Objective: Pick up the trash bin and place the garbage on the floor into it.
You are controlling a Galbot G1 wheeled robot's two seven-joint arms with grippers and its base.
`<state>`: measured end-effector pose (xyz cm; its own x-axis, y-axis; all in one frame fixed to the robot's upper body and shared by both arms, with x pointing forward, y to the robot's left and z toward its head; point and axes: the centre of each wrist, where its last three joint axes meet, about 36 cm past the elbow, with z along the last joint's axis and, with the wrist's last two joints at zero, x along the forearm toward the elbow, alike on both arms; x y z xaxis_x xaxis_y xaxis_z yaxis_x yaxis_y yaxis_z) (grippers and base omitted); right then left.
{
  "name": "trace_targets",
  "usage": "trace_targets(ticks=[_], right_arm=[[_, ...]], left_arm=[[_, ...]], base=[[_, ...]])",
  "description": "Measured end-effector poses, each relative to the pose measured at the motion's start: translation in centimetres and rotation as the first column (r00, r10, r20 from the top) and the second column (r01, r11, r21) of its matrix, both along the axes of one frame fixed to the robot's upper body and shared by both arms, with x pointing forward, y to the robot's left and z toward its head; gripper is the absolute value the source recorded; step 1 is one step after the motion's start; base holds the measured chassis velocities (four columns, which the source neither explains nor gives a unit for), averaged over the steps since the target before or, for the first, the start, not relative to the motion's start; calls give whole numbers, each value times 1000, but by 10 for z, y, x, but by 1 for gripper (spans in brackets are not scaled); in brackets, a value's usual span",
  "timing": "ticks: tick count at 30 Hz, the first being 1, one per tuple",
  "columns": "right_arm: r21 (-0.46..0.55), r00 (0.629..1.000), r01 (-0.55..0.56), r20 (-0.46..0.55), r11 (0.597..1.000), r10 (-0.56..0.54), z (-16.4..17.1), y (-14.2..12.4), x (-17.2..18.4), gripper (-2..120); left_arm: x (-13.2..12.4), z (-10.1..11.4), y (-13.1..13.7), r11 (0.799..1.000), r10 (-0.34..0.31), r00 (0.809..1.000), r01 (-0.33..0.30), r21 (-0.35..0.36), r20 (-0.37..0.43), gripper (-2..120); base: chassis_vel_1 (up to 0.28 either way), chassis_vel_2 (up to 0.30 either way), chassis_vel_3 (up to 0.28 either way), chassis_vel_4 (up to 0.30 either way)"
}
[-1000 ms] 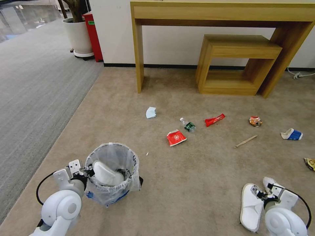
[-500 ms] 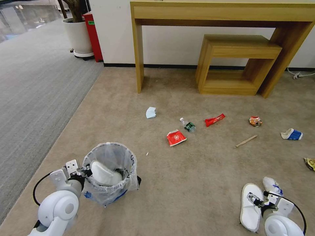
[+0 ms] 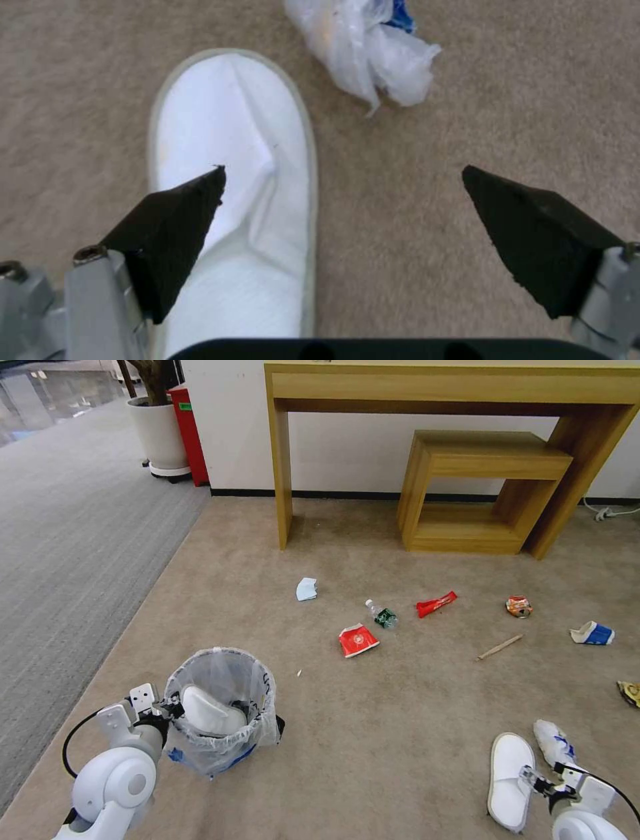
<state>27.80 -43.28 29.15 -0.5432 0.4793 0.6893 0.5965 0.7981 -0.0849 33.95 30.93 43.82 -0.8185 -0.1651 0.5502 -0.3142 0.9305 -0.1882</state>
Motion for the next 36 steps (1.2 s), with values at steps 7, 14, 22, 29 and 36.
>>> trace_targets(ticks=[7,14,22,29,36], right_arm=[[1,999,-26,21,1000,26,-24,-10,11,92],[6,997,-66,40,998,66,-37,-9,22,91],[-18,995,-90,37,996,91,-58,-16,24,87],[-27,993,-116,29,993,117,-76,-11,23,74],[-27,987,-160,26,987,161,-90,6,22,52]], left_arm=[[-1,-2,-1,1000,0,1000,0,-5,-3,2],[-3,0,-3,1000,0,1000,0,-7,7,2],[-5,1,-5,1000,-2,1000,2,-11,13,2],[-8,4,-9,1000,-9,1000,10,-16,20,2],[-10,9,-11,1000,-16,999,16,-18,34,2]], base=[[0,0,0,0],[0,0,0,0],[0,0,0,0],[0,0,0,0],[0,0,0,0]])
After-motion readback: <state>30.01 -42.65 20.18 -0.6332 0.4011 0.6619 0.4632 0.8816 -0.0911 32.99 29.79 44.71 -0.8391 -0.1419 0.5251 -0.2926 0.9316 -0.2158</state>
